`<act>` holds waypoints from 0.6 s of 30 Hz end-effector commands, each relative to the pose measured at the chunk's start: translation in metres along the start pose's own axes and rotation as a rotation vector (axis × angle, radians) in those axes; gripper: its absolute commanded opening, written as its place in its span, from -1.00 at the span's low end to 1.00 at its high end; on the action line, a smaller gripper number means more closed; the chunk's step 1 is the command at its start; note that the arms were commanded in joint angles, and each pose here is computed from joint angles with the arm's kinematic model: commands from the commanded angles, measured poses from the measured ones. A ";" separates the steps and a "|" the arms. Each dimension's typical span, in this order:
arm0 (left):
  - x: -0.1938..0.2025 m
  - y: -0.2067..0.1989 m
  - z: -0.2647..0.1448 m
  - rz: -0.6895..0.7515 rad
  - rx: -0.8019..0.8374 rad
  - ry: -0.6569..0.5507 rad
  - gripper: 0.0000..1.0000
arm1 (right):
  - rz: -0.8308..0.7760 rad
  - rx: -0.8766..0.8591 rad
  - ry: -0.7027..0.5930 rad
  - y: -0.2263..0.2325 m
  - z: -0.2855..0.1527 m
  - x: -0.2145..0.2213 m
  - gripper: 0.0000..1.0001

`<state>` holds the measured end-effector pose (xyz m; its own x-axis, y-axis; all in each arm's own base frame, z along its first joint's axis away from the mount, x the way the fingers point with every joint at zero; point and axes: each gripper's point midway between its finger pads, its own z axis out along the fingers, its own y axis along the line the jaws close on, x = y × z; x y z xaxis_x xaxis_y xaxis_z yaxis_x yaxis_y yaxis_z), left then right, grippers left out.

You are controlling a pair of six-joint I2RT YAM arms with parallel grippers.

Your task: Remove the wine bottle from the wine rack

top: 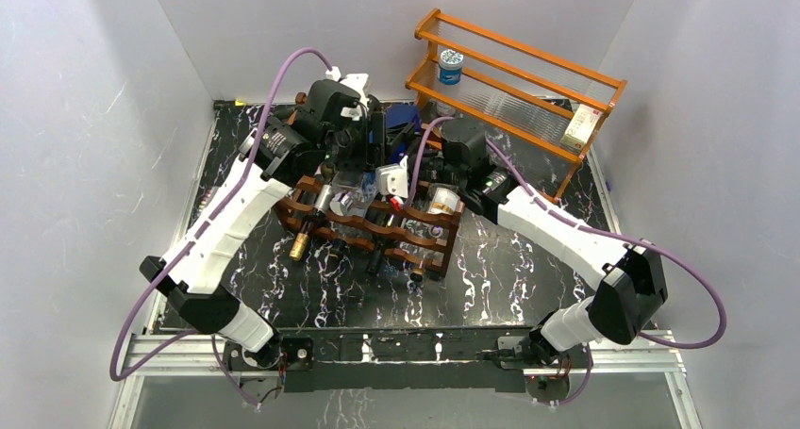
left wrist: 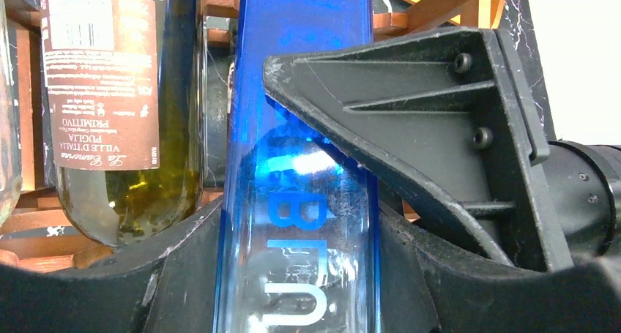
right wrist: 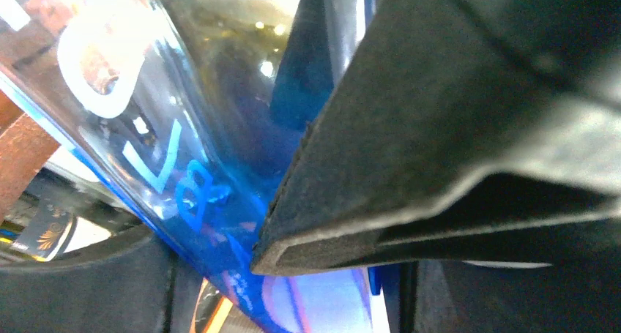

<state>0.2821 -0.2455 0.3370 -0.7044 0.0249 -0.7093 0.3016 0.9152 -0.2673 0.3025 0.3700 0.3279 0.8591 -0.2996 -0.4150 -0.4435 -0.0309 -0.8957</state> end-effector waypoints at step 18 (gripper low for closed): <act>-0.078 0.003 -0.169 -0.005 0.155 -0.504 0.96 | 0.024 0.400 -0.085 -0.102 -0.038 -0.045 -0.78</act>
<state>0.2526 -0.2095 0.4415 -0.4815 -0.1113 -0.8693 0.3897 0.8613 -0.3261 0.2976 0.3724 0.3138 0.7998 -0.2913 -0.5249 -0.5375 0.0419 -0.8422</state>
